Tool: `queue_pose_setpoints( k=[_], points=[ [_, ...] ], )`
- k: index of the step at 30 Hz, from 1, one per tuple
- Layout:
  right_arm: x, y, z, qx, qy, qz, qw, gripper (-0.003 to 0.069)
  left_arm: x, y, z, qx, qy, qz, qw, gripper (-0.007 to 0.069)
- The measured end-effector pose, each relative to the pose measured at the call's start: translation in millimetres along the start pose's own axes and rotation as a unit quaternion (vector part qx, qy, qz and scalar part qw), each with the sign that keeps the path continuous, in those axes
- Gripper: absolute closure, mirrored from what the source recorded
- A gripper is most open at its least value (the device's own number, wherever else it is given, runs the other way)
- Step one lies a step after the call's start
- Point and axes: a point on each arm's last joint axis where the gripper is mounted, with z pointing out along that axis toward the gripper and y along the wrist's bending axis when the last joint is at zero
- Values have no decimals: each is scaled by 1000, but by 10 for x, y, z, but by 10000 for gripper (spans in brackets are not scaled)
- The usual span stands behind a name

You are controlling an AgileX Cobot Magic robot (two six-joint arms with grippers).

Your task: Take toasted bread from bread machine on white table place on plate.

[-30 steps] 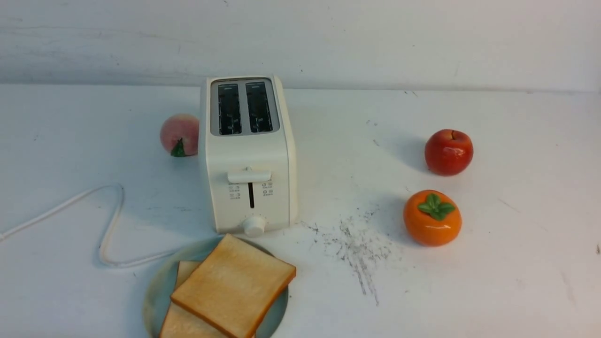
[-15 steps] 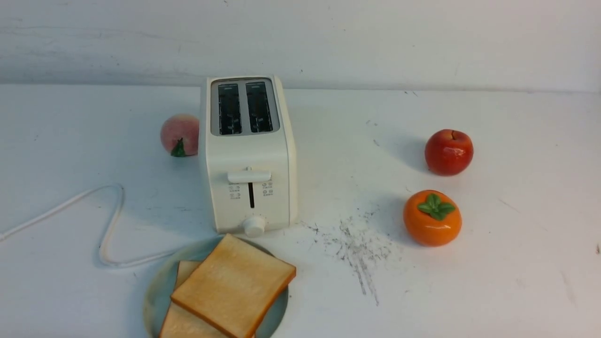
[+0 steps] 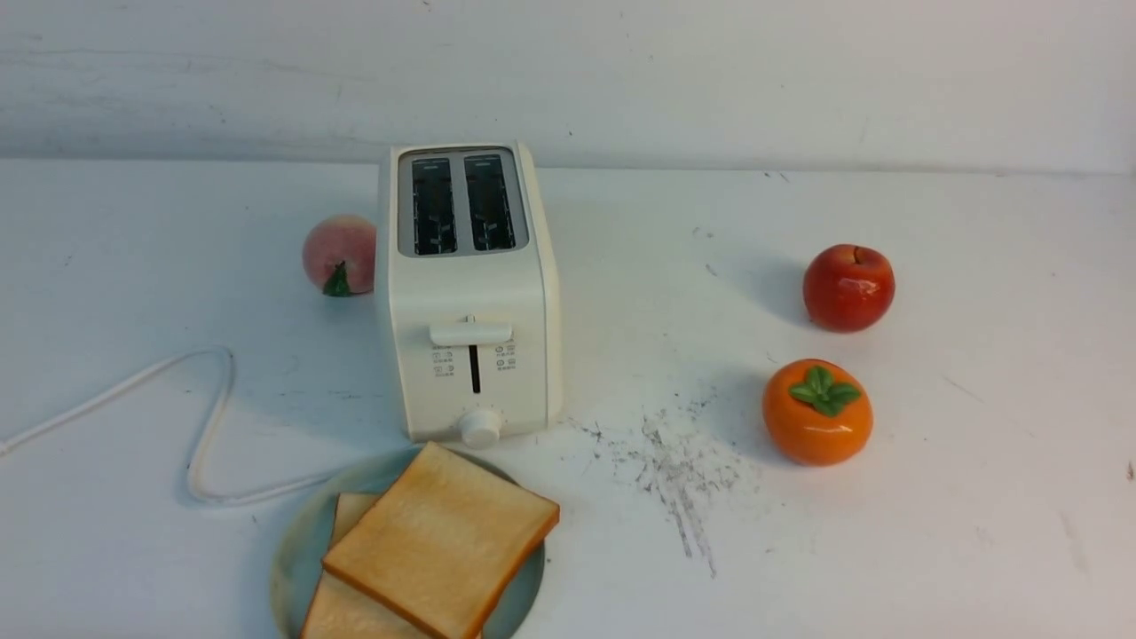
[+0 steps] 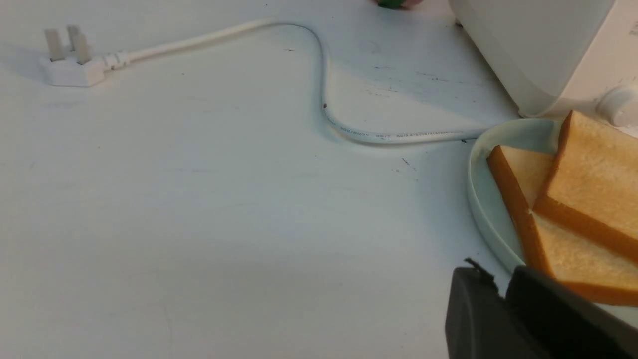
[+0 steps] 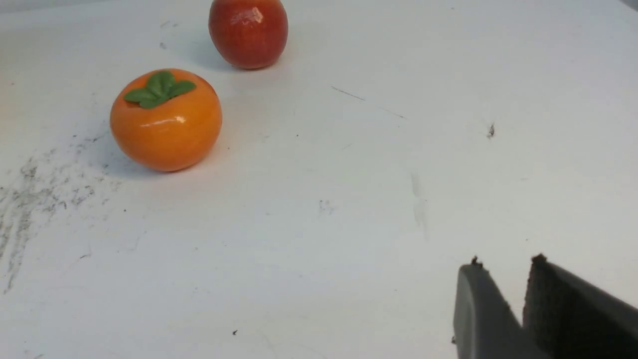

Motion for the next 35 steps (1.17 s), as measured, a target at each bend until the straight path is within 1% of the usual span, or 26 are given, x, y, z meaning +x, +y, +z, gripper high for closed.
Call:
queue_pose_setpoints(
  k=[35],
  points=[
    [-1, -2, -1, 1, 1, -2, 1000, 468, 0, 0, 0, 0, 0, 0, 1000, 516]
  ],
)
